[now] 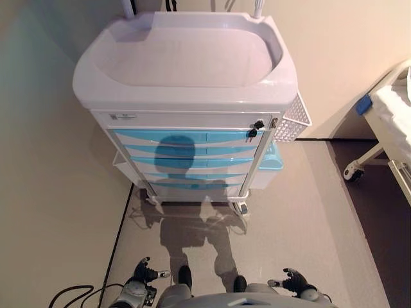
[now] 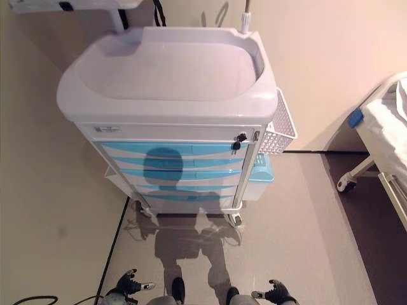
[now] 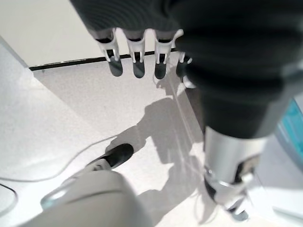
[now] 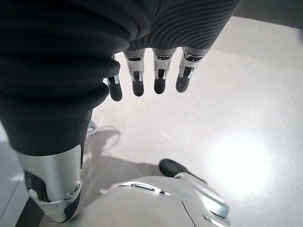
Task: Open the drawer and pick up the medicine
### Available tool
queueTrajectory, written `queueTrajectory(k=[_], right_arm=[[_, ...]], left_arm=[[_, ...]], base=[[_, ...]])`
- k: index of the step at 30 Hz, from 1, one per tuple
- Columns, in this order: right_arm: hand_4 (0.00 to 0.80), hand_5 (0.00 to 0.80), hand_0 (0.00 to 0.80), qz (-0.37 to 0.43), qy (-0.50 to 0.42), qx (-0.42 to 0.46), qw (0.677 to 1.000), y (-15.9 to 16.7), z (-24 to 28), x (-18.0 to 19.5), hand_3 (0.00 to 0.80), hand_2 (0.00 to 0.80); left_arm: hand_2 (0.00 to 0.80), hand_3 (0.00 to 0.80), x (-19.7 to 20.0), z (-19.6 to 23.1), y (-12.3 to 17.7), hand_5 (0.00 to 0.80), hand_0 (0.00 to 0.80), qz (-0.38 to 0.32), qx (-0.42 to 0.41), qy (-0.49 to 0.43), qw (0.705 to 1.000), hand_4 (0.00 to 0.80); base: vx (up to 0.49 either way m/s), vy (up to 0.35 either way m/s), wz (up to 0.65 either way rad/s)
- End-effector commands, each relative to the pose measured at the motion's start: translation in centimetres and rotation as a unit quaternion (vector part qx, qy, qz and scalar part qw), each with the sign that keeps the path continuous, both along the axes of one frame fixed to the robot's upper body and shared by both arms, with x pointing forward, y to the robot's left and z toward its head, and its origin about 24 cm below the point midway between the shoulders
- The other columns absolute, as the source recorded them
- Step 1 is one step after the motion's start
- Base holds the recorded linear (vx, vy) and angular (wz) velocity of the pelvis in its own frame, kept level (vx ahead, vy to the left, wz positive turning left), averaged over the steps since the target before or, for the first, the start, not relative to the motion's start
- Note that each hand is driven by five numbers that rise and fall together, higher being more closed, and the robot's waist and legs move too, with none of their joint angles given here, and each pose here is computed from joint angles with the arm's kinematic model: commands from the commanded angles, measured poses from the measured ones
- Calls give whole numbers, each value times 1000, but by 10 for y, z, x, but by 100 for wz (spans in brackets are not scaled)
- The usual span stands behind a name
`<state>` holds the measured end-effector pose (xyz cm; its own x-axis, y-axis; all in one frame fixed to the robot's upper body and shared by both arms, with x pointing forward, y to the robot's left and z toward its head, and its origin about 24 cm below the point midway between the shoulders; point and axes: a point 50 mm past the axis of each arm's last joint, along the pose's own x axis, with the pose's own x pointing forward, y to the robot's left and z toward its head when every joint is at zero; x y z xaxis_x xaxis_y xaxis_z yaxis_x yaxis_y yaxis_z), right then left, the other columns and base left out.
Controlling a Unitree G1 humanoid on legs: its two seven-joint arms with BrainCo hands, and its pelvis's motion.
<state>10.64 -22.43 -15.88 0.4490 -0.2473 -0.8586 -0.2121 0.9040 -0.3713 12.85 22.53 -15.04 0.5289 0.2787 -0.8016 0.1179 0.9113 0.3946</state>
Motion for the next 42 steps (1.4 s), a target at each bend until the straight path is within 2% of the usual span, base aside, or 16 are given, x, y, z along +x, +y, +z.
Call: queueTrajectory(k=[1, 9, 14, 17, 20, 26, 29, 30, 31, 33, 35, 36, 38, 40, 41, 42], right_arm=[[0, 0, 0, 28, -59, -4, 998, 5, 10, 32, 0, 0], [0, 0, 0, 40, -100, -4, 994, 7, 20, 53, 0, 0], [0, 0, 0, 57, -129, -10, 990, 9, 27, 67, 0, 0], [0, 0, 0, 60, -132, -15, 989, 8, 28, 69, 0, 0], [0, 0, 0, 64, -130, -23, 989, 5, 29, 69, 0, 0], [0, 0, 0, 76, -126, -33, 989, 1, 29, 67, 0, 0], [0, 0, 0, 83, -125, -35, 988, 1, 30, 67, 0, 0], [0, 0, 0, 87, -127, -32, 988, 3, 30, 69, 0, 0], [0, 0, 0, 87, -127, -32, 988, 3, 30, 69, 0, 0], [0, 0, 0, 93, -132, -26, 987, 6, 32, 72, 0, 0], [0, 0, 0, 95, -139, -21, 986, 8, 33, 74, 0, 0], [0, 0, 0, 99, -141, -18, 985, 9, 33, 74, 0, 0], [0, 0, 0, 101, -141, -16, 985, 9, 34, 74, 0, 0], [0, 0, 0, 102, -141, -15, 985, 9, 33, 73, 0, 0], [0, 0, 0, 104, -137, -14, 985, 9, 32, 70, 0, 0], [0, 0, 0, 104, -138, -14, 985, 8, 32, 70, 0, 0]], left_arm=[[0, 0, 42, 19, 0, 0, 0, 32, -8, -93, 995, 0], [0, 0, 88, 48, -12, 0, 0, -16, -6, -194, 981, 0], [0, 0, 126, 85, -23, 0, 0, -31, -16, -298, 954, 0], [0, 0, 136, 96, -27, 0, 0, -27, -29, -328, 944, 0], [0, 0, 154, 128, -37, 0, 0, -30, -70, -404, 911, 0], [0, 0, 166, 155, -51, 0, 0, -15, -165, -455, 875, 0], [0, 0, 175, 174, -62, 0, 0, 1, -235, -485, 842, 0], [0, 0, 181, 186, -68, 0, 0, 12, -281, -501, 818, 0], [0, 0, 181, 186, -68, 0, 0, 12, -281, -501, 818, 0], [0, 0, 188, 200, -74, 0, 0, 38, -340, -518, 784, 0], [0, 0, 189, 202, -74, 0, 0, 49, -358, -520, 774, 0], [0, 0, 193, 211, -76, 0, 0, 77, -400, -528, 745, 0], [0, 0, 197, 220, -79, 0, 0, 104, -448, -535, 709, 0], [0, 0, 198, 221, -80, 0, 0, 117, -462, -535, 698, 0], [0, 0, 203, 228, -81, 0, 0, 146, -499, -537, 665, 0], [0, 0, 203, 228, -81, 0, 0, 146, -499, -537, 664, 0]], base=[[-35, 19, 2], [-16, 37, 4], [-56, 43, 2], [-49, 19, 2], [-56, 2, 5], [-19, 8, 16], [-26, 9, 22], [-16, 17, 12], [-26, 21, 14], [-27, 21, 9], [-21, 17, 7], [-28, 32, 0], [46, 26, -4], [21, 12, -8], [-14, 10, -13], [-24, 16, -14]])
